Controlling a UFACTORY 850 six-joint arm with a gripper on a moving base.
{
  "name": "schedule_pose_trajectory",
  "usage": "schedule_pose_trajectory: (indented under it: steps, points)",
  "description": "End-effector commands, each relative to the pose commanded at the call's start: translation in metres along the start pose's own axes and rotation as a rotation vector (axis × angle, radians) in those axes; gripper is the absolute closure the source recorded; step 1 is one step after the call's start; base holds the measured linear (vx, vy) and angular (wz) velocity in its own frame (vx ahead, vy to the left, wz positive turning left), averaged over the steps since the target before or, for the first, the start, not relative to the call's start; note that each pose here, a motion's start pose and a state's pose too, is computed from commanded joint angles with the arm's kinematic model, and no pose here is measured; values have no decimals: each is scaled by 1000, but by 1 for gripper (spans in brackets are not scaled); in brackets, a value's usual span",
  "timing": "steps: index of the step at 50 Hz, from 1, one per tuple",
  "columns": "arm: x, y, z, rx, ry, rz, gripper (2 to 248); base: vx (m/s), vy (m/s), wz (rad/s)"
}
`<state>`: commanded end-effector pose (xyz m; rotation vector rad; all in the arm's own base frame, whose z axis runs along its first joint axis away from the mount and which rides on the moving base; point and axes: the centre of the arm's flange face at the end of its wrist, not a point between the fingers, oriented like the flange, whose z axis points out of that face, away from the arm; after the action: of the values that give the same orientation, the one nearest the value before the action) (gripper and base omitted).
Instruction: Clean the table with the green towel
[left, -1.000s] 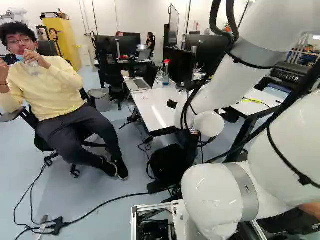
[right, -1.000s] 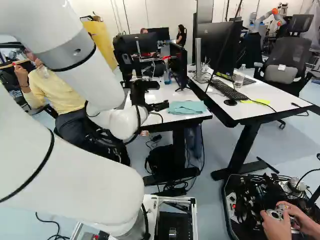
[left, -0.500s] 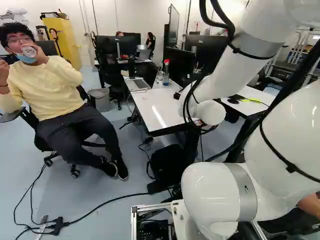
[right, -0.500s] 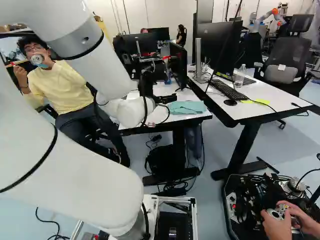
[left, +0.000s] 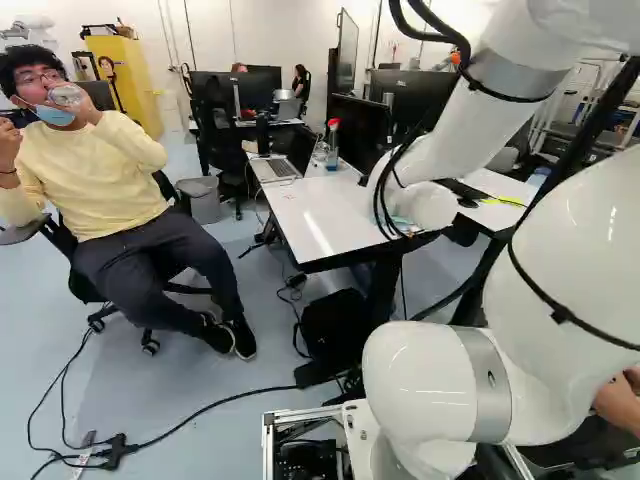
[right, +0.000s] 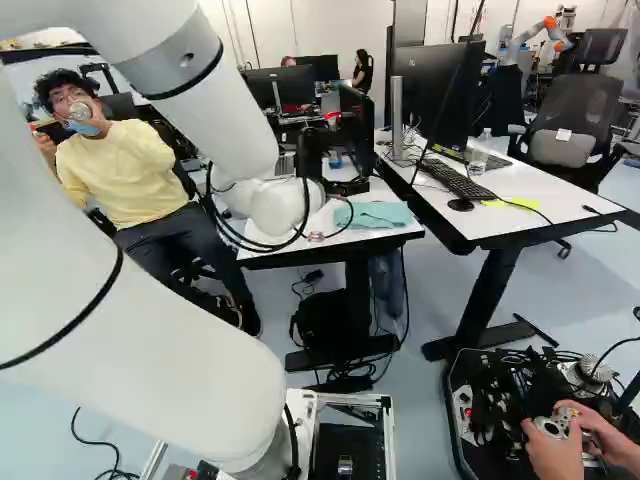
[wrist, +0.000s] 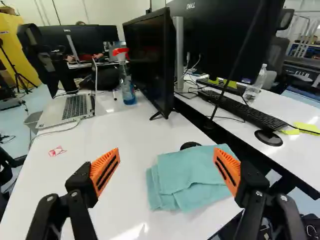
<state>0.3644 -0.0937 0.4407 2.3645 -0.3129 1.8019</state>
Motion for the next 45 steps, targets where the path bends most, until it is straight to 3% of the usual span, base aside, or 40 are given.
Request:
schedule_pose_trajectory:
  steps: [11, 45]
  points:
    - [11, 12, 14, -31, -16, 9, 3, 0, 0, 0]
    - [20, 51, 62, -98, -103, 20, 3, 0, 0, 0]
